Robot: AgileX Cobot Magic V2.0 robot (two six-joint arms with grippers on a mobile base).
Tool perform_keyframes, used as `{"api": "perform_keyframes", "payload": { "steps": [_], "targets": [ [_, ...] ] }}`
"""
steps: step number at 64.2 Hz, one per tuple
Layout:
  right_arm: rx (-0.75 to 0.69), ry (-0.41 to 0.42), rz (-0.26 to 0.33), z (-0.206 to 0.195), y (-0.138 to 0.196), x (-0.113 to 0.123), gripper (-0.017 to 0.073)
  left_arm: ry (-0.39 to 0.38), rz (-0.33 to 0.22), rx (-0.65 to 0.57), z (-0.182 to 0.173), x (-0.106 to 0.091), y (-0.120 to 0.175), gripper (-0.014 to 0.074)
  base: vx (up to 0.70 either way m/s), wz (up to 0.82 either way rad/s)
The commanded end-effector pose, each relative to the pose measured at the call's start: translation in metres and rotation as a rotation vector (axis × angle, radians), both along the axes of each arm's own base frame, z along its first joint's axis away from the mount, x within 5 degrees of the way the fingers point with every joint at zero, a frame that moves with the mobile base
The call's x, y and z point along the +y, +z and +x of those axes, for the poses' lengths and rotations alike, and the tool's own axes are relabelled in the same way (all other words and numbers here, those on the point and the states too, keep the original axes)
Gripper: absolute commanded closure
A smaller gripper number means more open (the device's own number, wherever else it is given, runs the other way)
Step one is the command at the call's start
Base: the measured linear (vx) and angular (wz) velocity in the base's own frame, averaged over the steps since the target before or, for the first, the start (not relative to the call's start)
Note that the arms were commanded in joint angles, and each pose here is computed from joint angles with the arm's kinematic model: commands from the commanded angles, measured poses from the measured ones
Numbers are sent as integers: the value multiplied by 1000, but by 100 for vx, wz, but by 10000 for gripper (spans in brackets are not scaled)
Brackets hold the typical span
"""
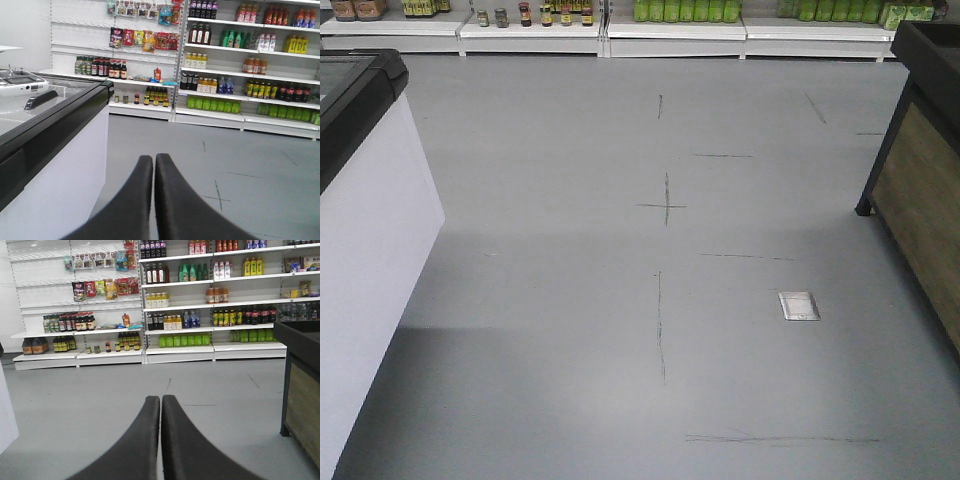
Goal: Pick three apples into basket with both arms
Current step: 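Drive the base forward across the floor toward the produce tables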
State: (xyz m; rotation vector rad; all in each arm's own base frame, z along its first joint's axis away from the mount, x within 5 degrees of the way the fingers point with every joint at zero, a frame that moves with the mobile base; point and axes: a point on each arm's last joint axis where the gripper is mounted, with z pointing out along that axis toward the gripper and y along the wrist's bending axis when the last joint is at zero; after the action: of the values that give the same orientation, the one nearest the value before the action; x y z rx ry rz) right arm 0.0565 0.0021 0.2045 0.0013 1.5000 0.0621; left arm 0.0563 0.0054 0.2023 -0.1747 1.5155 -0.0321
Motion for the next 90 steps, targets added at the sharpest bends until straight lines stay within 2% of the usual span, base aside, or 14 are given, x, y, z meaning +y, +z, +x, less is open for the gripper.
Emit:
{"api": "perform_keyframes", "payload": {
  "steps": [1, 90],
  "targets": [
    [-75, 3, -15, -1, 3, 1, 564, -2, -6, -81, -2, 0, 6, 600, 8, 3],
    [-75, 3, -15, -1, 3, 1, 564, -4, -6, -81, -2, 0, 6, 600, 13, 0]
  ]
}}
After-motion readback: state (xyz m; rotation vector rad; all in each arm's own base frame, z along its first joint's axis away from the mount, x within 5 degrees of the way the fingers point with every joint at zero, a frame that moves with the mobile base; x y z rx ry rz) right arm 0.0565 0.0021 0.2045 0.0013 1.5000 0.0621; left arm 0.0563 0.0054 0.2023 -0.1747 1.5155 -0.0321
